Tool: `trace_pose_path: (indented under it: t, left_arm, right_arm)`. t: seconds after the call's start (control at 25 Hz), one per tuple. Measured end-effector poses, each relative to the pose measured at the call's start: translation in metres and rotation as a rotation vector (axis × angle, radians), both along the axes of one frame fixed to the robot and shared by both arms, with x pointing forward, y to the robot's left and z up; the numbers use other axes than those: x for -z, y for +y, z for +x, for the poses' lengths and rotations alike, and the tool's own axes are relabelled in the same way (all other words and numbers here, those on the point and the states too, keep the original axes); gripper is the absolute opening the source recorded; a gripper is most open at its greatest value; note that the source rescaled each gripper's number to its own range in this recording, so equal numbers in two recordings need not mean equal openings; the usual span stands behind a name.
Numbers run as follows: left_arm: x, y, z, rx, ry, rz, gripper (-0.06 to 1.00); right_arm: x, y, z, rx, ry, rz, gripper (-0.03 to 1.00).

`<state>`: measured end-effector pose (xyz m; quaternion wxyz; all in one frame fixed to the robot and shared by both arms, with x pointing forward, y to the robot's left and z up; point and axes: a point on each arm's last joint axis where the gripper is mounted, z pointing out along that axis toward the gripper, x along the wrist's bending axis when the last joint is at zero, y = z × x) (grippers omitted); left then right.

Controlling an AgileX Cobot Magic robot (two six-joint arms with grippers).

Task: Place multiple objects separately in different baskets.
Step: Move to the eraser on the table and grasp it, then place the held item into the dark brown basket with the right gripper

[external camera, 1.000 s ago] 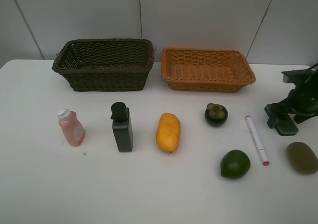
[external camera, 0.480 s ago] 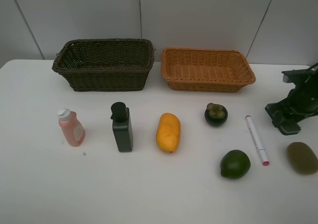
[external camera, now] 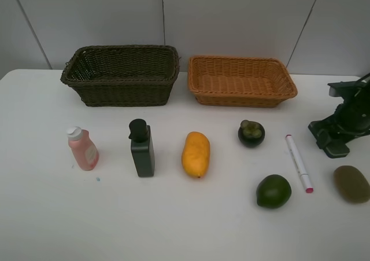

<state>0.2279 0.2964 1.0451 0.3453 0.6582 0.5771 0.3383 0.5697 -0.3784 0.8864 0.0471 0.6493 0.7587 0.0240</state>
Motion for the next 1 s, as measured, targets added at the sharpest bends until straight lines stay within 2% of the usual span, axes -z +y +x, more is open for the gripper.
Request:
trace_pose_path:
  t: [0.16,0.56,0.76,1.0]
  left_arm:
    - [0.0,0.0,0.0,0.0,0.0,0.0,1.0]
    - [0.0,0.0,0.0,0.0,0.0,0.0,1.0]
    - [0.0,0.0,0.0,0.0,0.0,0.0,1.0]
    - [0.0,0.0,0.0,0.001,0.0,0.001,1.0]
  right_arm:
    - [-0.013,0.001,-0.001,0.006,-0.028,-0.001,0.53]
    - [-0.064,0.011,-0.003,0.028,-0.176,0.012,0.53]
    - [-0.081,0.035,-0.001,-0.04,-0.218,0.017,0.53]
    - [-0.106,0.078,0.017,-0.168,-0.258,0.037,0.53]
